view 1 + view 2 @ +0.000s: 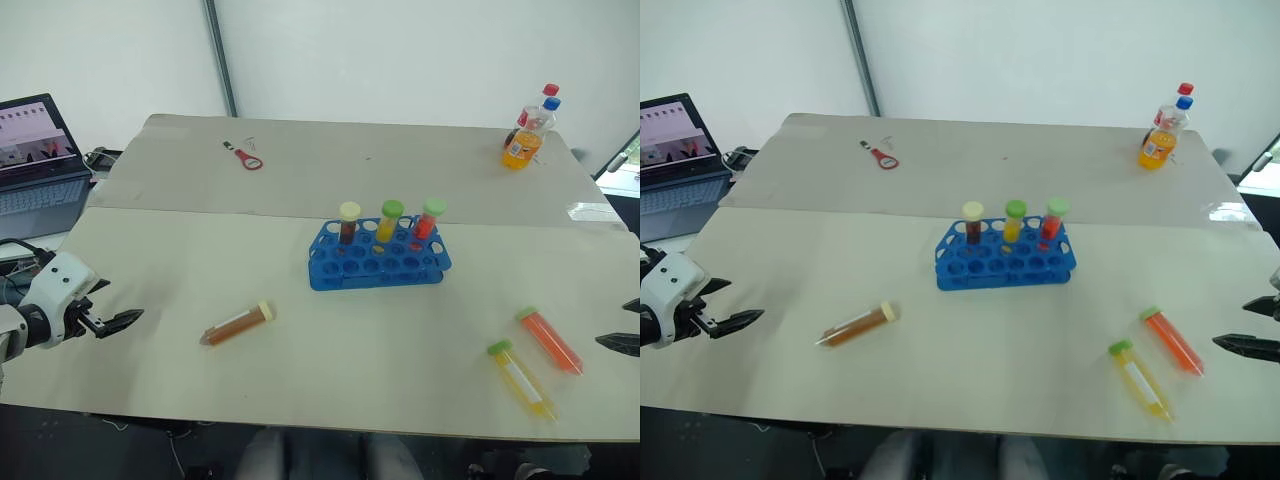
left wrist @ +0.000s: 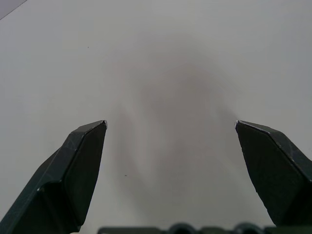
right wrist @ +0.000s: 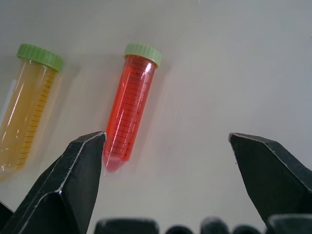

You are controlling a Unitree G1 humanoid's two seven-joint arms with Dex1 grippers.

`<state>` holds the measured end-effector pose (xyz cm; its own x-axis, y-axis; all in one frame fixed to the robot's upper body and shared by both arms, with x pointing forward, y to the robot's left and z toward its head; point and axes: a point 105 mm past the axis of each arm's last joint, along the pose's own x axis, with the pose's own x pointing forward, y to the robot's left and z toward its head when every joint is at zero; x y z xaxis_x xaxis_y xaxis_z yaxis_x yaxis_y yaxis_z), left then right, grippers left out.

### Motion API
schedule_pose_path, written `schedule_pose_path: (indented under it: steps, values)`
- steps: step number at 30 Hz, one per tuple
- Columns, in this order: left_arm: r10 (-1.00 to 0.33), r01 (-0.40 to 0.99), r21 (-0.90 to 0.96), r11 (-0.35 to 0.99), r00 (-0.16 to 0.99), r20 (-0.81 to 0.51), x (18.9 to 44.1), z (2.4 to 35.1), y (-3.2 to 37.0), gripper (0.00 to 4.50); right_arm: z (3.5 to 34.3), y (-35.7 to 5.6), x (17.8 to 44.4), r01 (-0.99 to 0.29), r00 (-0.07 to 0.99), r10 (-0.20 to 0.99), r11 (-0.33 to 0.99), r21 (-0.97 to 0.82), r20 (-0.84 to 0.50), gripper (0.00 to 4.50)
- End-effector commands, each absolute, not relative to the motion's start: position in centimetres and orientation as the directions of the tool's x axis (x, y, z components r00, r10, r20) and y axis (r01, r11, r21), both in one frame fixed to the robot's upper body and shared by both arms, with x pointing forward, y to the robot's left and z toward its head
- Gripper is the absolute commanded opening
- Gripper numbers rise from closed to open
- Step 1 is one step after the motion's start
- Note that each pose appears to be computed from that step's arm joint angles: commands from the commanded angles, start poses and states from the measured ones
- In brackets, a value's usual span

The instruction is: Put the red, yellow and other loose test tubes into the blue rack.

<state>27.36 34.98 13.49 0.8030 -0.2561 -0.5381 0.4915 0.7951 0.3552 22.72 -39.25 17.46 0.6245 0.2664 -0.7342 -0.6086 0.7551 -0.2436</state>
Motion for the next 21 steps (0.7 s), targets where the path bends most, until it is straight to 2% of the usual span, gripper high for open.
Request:
schedule_pose_path:
  steps: [1, 5, 11, 17, 21]
  values:
    - [-0.269, 0.498, 0.394, 0.773, 0.819, -0.507, 27.9, 15.2, 34.8, 4.49, 18.5, -39.2, 22.9, -0.606, 0.649, 0.268, 0.747, -0.271, -0.712, 4.5]
    - [-0.312, 0.479, 0.399, 0.782, 0.854, -0.415, 28.5, 16.7, 34.2, 4.49, 18.6, -38.8, 23.0, -0.607, 0.656, 0.277, 0.746, -0.272, -0.702, 4.5]
    - [-0.36, 0.507, 0.404, 0.762, 0.849, -0.386, 28.6, 17.4, 33.0, 4.49, 18.7, -38.3, 23.5, -0.604, 0.671, 0.277, 0.743, -0.29, -0.688, 4.5]
    - [-0.602, 0.714, 0.371, 0.593, 0.7, -0.384, 28.6, 18.9, 25.3, 4.49, 19.1, -37.1, 24.0, -0.611, 0.677, 0.305, 0.74, -0.28, -0.67, 4.5]
    - [-0.773, 0.845, 0.352, 0.403, 0.52, -0.363, 27.7, 19.5, 18.5, 4.49, 19.2, -35.5, 24.3, -0.635, 0.657, 0.337, 0.729, -0.255, -0.674, 4.5]
